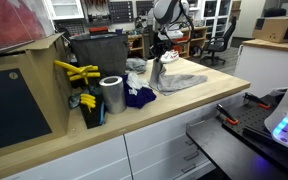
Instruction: Fold the grey towel
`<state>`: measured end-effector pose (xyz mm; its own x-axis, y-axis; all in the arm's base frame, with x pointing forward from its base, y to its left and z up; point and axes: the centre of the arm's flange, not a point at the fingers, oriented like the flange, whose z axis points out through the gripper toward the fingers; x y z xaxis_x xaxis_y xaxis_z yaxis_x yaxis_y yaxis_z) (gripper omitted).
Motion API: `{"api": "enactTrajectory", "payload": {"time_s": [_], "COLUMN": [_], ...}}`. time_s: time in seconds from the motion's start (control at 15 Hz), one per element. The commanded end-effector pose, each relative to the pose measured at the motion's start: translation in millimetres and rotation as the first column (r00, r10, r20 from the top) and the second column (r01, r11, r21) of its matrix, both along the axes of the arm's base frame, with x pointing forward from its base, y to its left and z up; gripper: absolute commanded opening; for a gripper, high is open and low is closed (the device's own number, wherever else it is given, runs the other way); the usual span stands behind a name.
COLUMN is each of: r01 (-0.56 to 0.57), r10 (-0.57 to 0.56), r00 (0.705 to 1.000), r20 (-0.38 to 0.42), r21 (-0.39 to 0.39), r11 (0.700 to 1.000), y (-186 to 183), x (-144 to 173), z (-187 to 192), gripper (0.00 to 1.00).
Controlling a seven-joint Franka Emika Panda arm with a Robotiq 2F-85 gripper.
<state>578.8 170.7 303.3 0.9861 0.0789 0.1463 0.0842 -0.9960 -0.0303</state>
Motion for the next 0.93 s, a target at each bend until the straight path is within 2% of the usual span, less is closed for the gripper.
{"api": "enactTrajectory", "payload": {"time_s": [0.0, 0.87], "r01": [-0.001, -0.078], "r10": [0.001, 0.068], "r00": [1.000, 0.991], "r20": [0.003, -0.117], "r21": [-0.014, -0.086], "r11": [1.000, 0.993], "y": [-30.7, -96.8], "x": [-22.4, -47.3], "z": [15.7, 4.1], "gripper": [0.02, 0.02]}}
